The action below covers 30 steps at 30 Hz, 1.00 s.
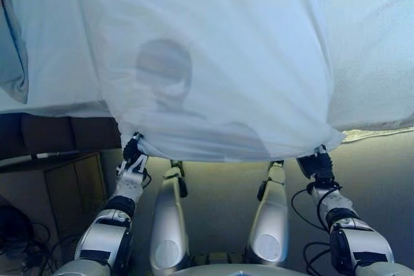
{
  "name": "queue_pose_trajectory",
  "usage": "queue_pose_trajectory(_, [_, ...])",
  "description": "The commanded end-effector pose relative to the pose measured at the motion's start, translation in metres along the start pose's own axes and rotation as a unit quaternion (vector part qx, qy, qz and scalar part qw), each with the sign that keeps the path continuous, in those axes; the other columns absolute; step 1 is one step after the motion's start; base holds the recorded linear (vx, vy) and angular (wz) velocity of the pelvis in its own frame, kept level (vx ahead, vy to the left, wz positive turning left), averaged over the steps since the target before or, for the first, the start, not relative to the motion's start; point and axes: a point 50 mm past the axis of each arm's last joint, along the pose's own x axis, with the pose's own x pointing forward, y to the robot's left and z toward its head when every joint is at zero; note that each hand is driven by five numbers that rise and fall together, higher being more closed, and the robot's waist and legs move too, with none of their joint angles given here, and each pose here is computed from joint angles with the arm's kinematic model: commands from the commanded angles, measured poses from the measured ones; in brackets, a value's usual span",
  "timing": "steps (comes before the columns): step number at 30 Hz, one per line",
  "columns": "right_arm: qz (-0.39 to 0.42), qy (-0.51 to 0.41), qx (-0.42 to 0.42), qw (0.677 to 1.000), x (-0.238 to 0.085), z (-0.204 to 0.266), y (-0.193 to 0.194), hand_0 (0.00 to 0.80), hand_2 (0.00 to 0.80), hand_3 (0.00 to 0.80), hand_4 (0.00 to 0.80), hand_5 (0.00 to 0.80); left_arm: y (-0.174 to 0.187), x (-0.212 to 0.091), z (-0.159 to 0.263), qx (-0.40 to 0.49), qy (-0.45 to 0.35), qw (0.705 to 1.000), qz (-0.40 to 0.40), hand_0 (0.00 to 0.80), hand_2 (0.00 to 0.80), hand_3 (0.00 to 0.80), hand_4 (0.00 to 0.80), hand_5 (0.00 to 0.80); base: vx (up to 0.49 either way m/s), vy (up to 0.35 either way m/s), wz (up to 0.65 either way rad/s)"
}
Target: Make the bed neatly
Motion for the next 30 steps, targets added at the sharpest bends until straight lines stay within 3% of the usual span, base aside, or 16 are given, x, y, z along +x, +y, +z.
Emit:
queue_pose_trajectory(1, [-0.092,-0.133,-0.01,0.987,-0.039,0.076,-0.032,0.8,0.8,0.8,0.8,0.8,-0.007,0.009,0.087,0.022,-0.141,0.99,-0.001,0.8,0.8,0.8,0.8,0.8,-0.046,-0.051,0.02])
queue_pose_trajectory(8, [-0.128,-0.146,0.021,0.981,-0.036,0.073,-0.034,0.8,0.8,0.8,0.8,0.8,-0.002,0.009,0.049,-0.009,-0.101,0.995,0.008,0.8,0.8,0.8,0.8,0.8,-0.022,-0.016,0.05])
queue_pose_trajectory(11, [-0.193,-0.155,0.056,0.967,-0.057,0.067,-0.059,0.8,0.8,0.8,0.8,0.8,0.014,0.0,0.027,-0.083,-0.089,0.992,0.031,0.8,0.8,0.8,0.8,0.8,0.0,0.0,0.0])
queue_pose_trajectory(18, [-0.288,-0.161,0.118,0.937,-0.101,0.049,-0.1,0.8,0.8,0.8,0.8,0.8,0.036,-0.014,-0.009,-0.057,-0.035,0.991,0.116,0.8,0.8,0.8,0.8,0.8,-0.018,-0.062,0.05])
queue_pose_trajectory(19, [-0.305,-0.161,0.125,0.93,-0.106,0.049,-0.103,0.59,0.59,0.59,0.59,0.59,0.04,-0.015,-0.007,-0.049,-0.028,0.99,0.129,0.8,0.8,0.8,0.8,0.8,-0.011,-0.066,-0.01])
queue_pose_trajectory(20, [-0.319,-0.162,0.132,0.924,-0.11,0.049,-0.106,0.044,0.044,0.044,0.044,0.044,0.042,-0.016,-0.006,-0.043,-0.018,0.989,0.14,0.533,0.533,0.533,0.533,0.533,-0.009,-0.061,-0.02])
queue_pose_trajectory(21, [-0.331,-0.165,0.137,0.919,-0.116,0.05,-0.11,0.0,0.0,0.0,0.0,0.0,0.045,-0.016,-0.006,-0.033,-0.008,0.988,0.151,0.0,0.0,0.0,0.0,0.0,-0.005,-0.059,-0.02])
queue_pose_trajectory(30, [-0.382,-0.211,0.164,0.885,-0.142,0.076,-0.119,0.0,0.0,0.0,0.0,0.0,0.087,-0.039,0.022,-0.029,-0.013,0.973,0.23,0.0,0.0,0.0,0.0,0.0,0.006,-0.031,0.01])
